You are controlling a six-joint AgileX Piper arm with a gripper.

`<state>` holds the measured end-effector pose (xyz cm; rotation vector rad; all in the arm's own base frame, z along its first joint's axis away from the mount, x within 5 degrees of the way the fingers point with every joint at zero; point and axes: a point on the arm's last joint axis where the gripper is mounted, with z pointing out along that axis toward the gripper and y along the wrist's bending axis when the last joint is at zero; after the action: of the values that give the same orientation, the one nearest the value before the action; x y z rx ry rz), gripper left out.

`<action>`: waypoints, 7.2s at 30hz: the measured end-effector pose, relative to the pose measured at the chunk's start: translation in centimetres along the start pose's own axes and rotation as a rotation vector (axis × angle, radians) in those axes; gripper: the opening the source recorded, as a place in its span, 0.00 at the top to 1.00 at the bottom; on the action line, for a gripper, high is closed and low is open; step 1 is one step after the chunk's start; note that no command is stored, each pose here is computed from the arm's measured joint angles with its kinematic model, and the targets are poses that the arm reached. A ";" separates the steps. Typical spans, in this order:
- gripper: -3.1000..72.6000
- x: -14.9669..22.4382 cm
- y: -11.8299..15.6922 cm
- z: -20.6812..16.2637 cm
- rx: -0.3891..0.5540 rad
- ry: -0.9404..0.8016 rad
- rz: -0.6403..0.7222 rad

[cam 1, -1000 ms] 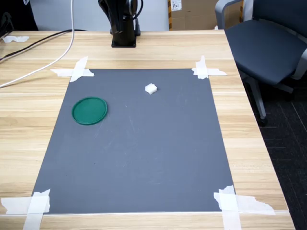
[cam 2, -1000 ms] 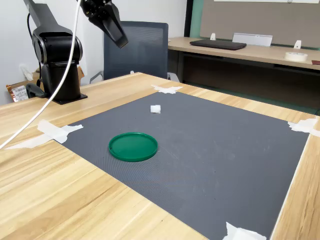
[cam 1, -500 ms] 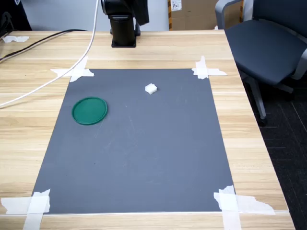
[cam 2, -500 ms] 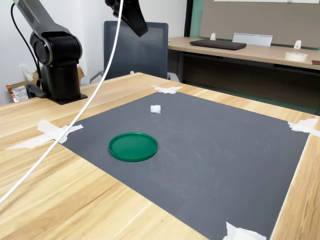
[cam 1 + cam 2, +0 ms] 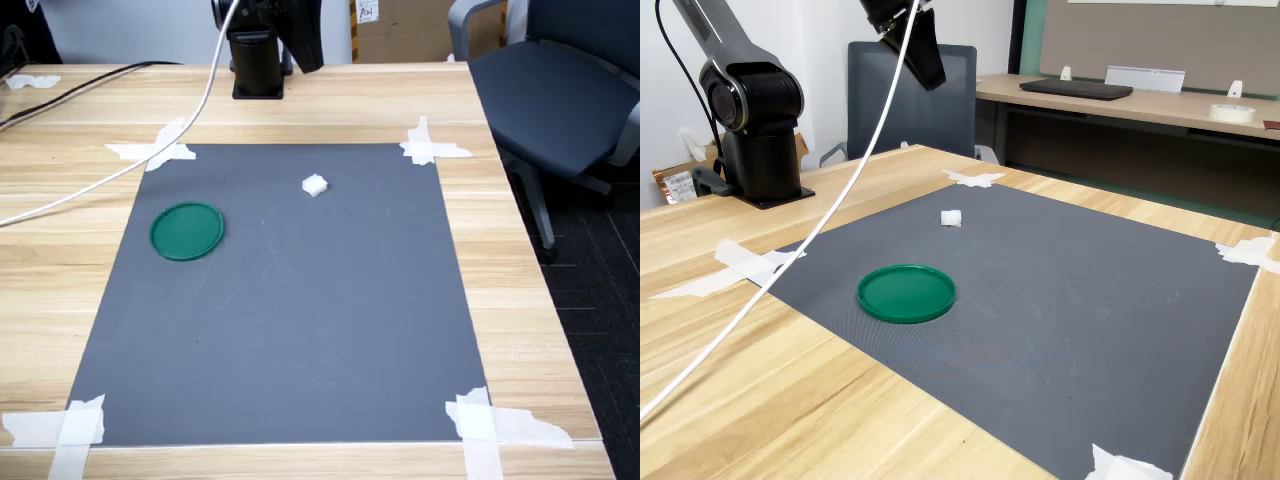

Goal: Grasp a white terminal and put it in the green lid.

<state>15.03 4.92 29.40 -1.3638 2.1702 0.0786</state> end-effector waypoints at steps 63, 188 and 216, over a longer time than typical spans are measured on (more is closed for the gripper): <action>0.38 -3.1 -5.2 7.1 -0.089 0.232 0.128; 0.37 -1.0 -2.6 16.3 -0.156 0.490 0.264; 0.56 -2.5 -3.1 12.6 -0.063 0.344 0.216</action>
<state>23.93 9.72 20.85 -1.2446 2.6183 -0.0081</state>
